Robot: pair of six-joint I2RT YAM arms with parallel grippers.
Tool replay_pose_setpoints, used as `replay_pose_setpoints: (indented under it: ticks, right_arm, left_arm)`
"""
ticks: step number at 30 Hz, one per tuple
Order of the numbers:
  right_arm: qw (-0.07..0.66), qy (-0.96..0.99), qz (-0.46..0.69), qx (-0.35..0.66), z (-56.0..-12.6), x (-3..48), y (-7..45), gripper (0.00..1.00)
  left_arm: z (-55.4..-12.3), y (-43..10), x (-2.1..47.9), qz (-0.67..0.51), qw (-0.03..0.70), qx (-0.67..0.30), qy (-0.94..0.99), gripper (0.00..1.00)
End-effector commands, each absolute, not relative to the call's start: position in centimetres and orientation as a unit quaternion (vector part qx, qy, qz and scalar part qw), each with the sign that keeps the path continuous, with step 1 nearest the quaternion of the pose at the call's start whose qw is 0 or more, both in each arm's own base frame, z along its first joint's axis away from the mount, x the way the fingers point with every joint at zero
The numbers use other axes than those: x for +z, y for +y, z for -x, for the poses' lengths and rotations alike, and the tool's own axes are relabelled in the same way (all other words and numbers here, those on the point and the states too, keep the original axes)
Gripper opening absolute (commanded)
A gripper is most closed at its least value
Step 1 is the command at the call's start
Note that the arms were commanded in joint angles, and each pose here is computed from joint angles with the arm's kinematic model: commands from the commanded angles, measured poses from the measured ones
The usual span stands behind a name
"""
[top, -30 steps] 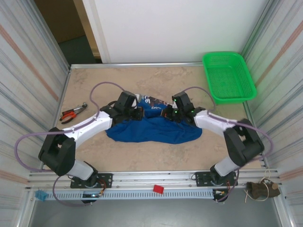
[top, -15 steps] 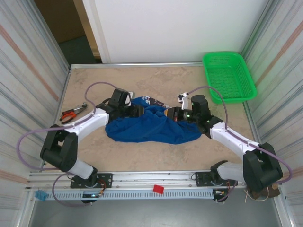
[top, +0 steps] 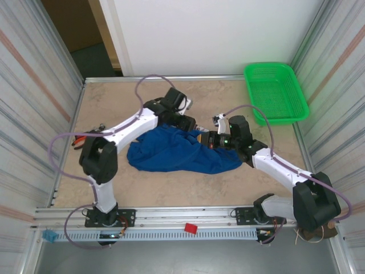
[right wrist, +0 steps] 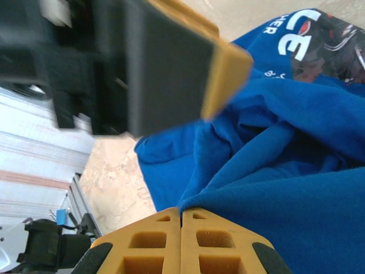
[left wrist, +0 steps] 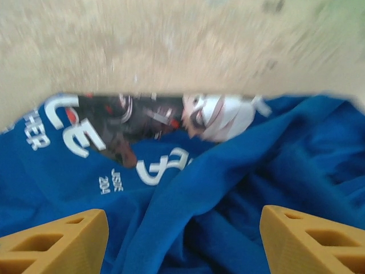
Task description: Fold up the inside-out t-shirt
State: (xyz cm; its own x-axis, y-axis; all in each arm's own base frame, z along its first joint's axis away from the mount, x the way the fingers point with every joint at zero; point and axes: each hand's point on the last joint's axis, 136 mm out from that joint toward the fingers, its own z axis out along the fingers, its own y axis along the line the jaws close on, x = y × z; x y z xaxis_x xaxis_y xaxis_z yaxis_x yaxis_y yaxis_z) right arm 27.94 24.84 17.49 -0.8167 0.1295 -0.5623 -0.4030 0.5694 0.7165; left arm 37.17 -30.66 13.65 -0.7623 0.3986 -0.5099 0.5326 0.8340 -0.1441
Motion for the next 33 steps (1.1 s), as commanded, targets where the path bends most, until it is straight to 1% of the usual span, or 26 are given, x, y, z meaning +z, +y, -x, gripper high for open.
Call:
replay_pose_setpoints:
  ticks: [1, 5, 11, 12, 13, 14, 15, 16, 18, 20, 23, 25, 27, 29, 30, 31, 33]
  right_arm:
    - [0.299, 0.839, 0.082, 0.448, -27.5, 17.5, 24.6, 0.00]
    - [0.300, 0.840, 0.079, 0.445, -27.4, 17.4, 24.5, 0.00]
    - [0.304, 0.844, 0.069, 0.436, -27.3, 17.1, 24.2, 0.00]
    - [0.304, 0.844, 0.068, 0.436, -27.3, 17.0, 24.2, 0.00]
    - [0.305, 0.845, 0.067, 0.434, -27.3, 17.0, 24.1, 0.00]
    - [0.305, 0.845, 0.066, 0.434, -27.2, 17.0, 24.1, 0.00]
    - [0.306, 0.845, 0.066, 0.433, -27.2, 17.0, 24.0, 0.00]
    - [0.308, 0.845, 0.065, 0.432, -27.1, 17.0, 23.9, 0.00]
    - [0.309, 0.847, 0.061, 0.428, -27.0, 16.7, 23.7, 0.00]
    - [0.305, 0.854, 0.053, 0.417, -26.9, 15.7, 23.2, 0.00]
    - [0.297, 0.874, 0.024, 0.384, -27.4, 13.0, 22.2, 0.00]
    - [0.290, 0.890, -0.002, 0.351, -28.0, 10.7, 21.4, 0.00]
    - [0.273, 0.905, -0.021, 0.326, -28.7, 8.6, 20.9, 0.00]
    - [0.254, 0.914, -0.026, 0.314, -29.0, 7.7, 20.8, 0.25]
    - [0.250, 0.916, -0.023, 0.313, -29.0, 8.0, 20.9, 0.34]
    - [0.253, 0.915, -0.018, 0.315, -28.9, 8.6, 21.1, 0.40]
    - [0.272, 0.907, -0.001, 0.321, -28.2, 11.3, 21.3, 0.47]
  left_arm:
    - [-35.4, -27.8, 10.5, -0.291, 0.174, -0.044, 0.940, 0.72]
    - [-35.0, -27.0, 8.4, -0.290, 0.151, -0.022, 0.945, 0.73]
    - [-33.6, -28.3, 6.1, -0.297, 0.118, -0.059, 0.946, 0.74]
    - [-33.3, -28.6, 5.5, -0.298, 0.106, -0.069, 0.946, 0.69]
    - [-33.0, -29.0, 4.8, -0.299, 0.094, -0.077, 0.946, 0.62]
    - [-32.8, -29.2, 4.4, -0.299, 0.086, -0.083, 0.947, 0.52]
    - [-32.8, -29.4, 4.1, -0.298, 0.083, -0.088, 0.947, 0.38]
    - [-32.9, -29.5, 4.1, -0.295, 0.082, -0.093, 0.948, 0.22]
    - [-33.4, -29.5, 5.1, -0.282, 0.094, -0.105, 0.949, 0.00]
    - [-34.1, -29.3, 7.6, -0.263, 0.120, -0.132, 0.948, 0.00]
    - [-34.3, -29.8, 13.6, -0.239, 0.177, -0.226, 0.928, 0.00]
    - [-33.6, -30.4, 17.9, -0.228, 0.210, -0.310, 0.899, 0.00]
    - [-32.5, -30.7, 22.0, -0.222, 0.226, -0.419, 0.851, 0.00]
    - [-31.6, -30.2, 24.9, -0.209, 0.234, -0.491, 0.813, 0.00]
    - [-31.2, -30.0, 26.0, -0.207, 0.239, -0.516, 0.796, 0.00]
    - [-30.9, -29.8, 26.6, -0.206, 0.240, -0.532, 0.785, 0.00]
    - [-30.0, -29.7, 27.8, -0.219, 0.241, -0.560, 0.762, 0.00]
